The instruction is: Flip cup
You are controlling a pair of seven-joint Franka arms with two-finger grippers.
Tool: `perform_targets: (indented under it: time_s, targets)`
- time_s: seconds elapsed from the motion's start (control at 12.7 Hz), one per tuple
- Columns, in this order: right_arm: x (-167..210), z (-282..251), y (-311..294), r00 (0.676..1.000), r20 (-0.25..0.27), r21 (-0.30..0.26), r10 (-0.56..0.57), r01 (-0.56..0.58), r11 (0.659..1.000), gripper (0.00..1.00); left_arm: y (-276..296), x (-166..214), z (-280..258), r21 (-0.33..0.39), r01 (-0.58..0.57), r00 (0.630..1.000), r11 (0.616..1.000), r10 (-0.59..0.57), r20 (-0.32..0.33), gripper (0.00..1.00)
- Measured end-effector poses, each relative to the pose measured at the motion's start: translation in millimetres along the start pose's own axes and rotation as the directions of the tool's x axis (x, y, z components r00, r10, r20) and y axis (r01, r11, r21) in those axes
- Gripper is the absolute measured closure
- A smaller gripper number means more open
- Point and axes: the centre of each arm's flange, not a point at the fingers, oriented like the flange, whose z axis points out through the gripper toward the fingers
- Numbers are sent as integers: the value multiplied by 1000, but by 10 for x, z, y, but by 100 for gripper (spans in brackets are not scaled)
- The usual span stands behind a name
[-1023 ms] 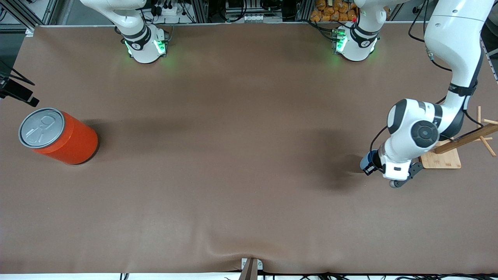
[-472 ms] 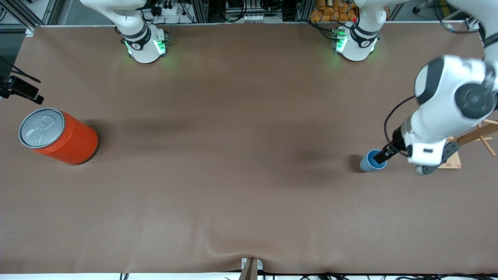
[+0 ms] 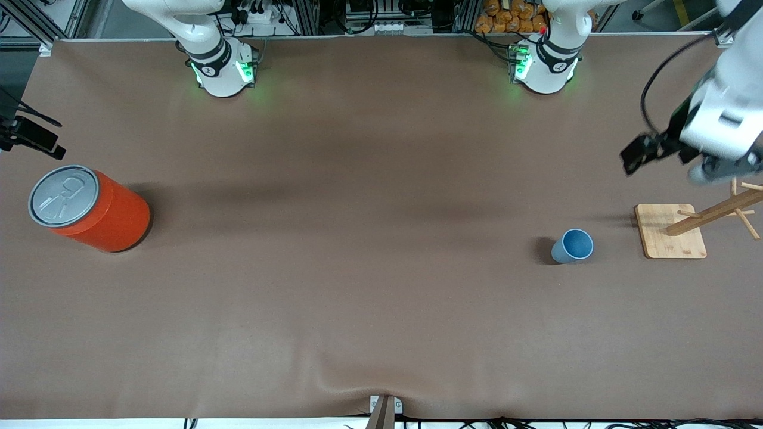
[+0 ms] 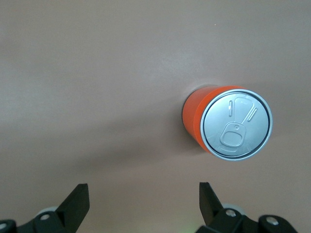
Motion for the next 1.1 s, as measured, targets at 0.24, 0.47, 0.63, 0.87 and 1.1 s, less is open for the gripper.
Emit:
perform_targets:
  time_s: [0.24, 0.47, 0.63, 0.87, 1.1]
  targets:
    - [0, -1, 5, 1000, 0, -2, -13, 13, 1000, 0, -156, -78, 82, -70, -3, 999, 998, 6, 46, 0]
    - [1, -1, 11, 1000, -1, -5, -23, 23, 1000, 0, -359, -35, 226, -138, 40, 996, 990, -29, 86, 0]
    - [1, -2, 14, 998, -1, -14, -61, 61, 998, 0, -349, -66, 165, -137, 38, 997, 990, -28, 74, 0]
    - [2, -2, 21, 997, 0, -20, -76, 76, 997, 0, -357, -76, 51, -97, 16, 999, 995, -12, 36, 0]
    - [2, -2, 22, 997, 0, -20, -77, 77, 997, 0, -240, -97, 21, -75, -13, 1000, 997, 15, 24, 0]
